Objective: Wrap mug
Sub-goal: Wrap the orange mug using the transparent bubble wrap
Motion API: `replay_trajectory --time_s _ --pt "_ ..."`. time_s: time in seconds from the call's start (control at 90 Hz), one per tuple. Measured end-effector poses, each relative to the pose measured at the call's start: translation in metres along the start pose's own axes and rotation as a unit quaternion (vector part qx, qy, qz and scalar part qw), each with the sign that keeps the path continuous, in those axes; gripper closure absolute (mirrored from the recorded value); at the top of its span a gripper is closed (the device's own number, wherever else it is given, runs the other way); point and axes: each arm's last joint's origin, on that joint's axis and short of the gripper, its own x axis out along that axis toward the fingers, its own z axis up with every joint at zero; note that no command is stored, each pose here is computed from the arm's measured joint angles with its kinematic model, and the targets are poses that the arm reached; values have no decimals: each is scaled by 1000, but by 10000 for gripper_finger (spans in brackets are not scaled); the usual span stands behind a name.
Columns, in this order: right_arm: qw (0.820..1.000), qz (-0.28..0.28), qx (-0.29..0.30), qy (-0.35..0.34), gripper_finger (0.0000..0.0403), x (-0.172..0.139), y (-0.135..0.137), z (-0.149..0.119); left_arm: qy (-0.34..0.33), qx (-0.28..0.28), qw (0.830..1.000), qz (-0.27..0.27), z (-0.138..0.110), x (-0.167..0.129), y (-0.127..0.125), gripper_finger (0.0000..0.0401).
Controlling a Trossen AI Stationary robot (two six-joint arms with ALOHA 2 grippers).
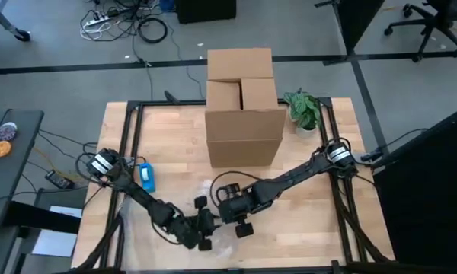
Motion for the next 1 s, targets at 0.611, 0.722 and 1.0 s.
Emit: replay_trajectory --time_s 0.611,0.722,1.0 --pt "995 -5 62 78 382 -77 1 25 -12 20 999 31 12 19 21 302" --pt "997 -4 59 53 382 -76 4 29 -14 18 999 30 12 19 21 302" --pt "992 4 75 101 382 -12 -13 0 -19 10 999 28 13 19 20 302"
